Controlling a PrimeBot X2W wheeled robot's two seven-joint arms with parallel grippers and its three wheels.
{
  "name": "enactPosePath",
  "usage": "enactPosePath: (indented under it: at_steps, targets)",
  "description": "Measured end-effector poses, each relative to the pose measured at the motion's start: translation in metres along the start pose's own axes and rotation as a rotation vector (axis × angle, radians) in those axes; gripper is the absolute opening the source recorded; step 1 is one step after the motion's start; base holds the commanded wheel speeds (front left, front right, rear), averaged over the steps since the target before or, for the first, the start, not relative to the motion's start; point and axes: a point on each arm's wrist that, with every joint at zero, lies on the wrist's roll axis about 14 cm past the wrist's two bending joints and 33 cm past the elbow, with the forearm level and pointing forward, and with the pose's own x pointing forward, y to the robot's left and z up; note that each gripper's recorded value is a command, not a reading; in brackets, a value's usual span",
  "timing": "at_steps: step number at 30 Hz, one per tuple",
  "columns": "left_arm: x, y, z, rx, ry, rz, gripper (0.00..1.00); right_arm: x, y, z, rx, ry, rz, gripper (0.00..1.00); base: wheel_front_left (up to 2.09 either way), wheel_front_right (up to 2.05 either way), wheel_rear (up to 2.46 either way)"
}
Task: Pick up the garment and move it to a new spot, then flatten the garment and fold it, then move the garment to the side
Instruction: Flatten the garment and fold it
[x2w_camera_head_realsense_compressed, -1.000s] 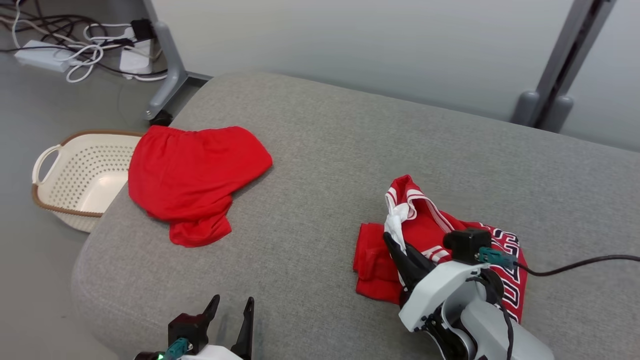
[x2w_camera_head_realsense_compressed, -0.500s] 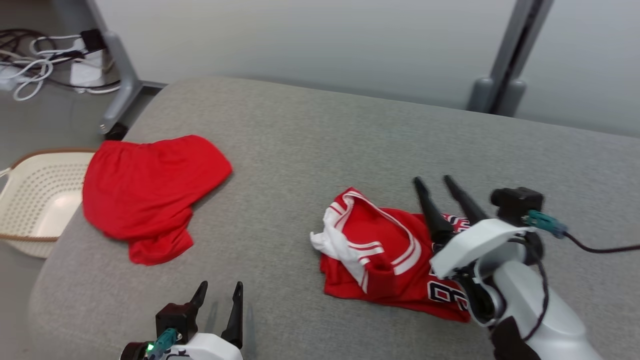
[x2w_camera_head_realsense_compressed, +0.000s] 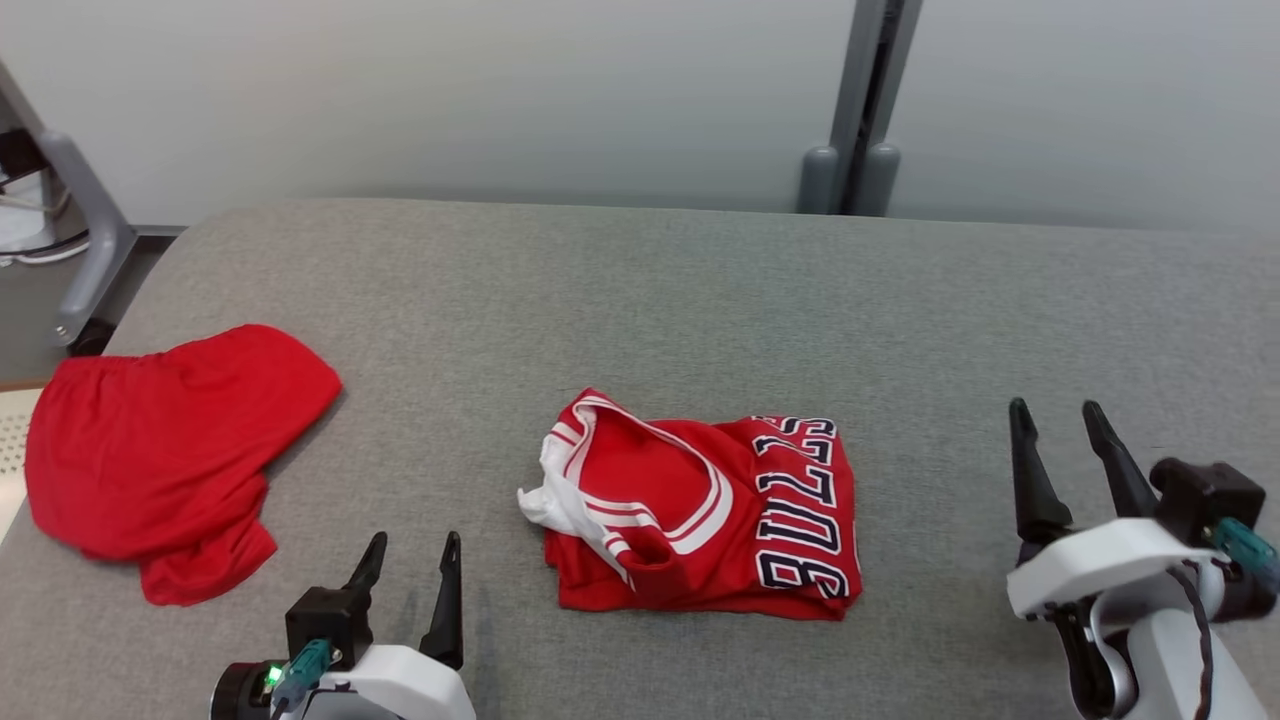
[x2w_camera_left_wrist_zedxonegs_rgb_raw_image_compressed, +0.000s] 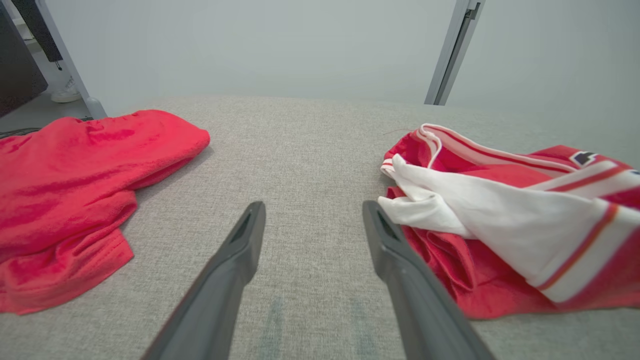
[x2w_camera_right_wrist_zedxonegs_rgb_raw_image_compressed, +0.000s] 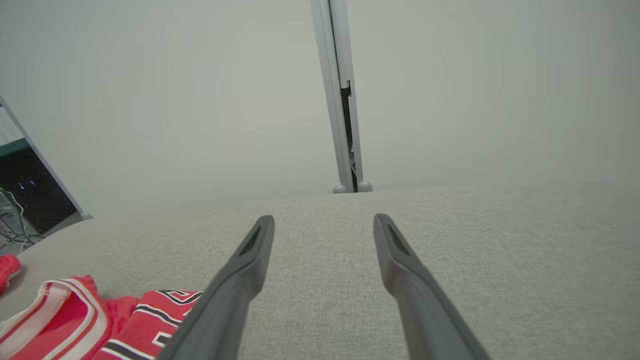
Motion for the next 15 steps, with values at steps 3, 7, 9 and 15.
enactPosePath:
  at_steps: [3, 7, 9, 15]
  targets:
    - [-0.001, -0.001, -0.001, 0.004, 0.000, -0.002, 1.00, -0.015, -0.016, -0.002, -0.013, 0.004, -0.045, 1.00, 0.00, 0.00, 0.00]
    - [-0.003, -0.003, 0.001, 0.012, -0.008, -0.005, 1.00, -0.031, -0.027, -0.006, -0.021, 0.012, -0.078, 1.00, 0.00, 0.00, 0.00]
    - [-0.006, -0.003, 0.000, 0.015, -0.008, -0.001, 1.00, -0.041, -0.031, -0.010, -0.027, 0.023, -0.091, 1.00, 0.00, 0.00, 0.00]
    - [-0.011, -0.002, 0.004, 0.014, -0.031, 0.005, 1.00, -0.063, -0.034, -0.017, -0.050, 0.045, -0.102, 1.00, 0.00, 0.00, 0.00]
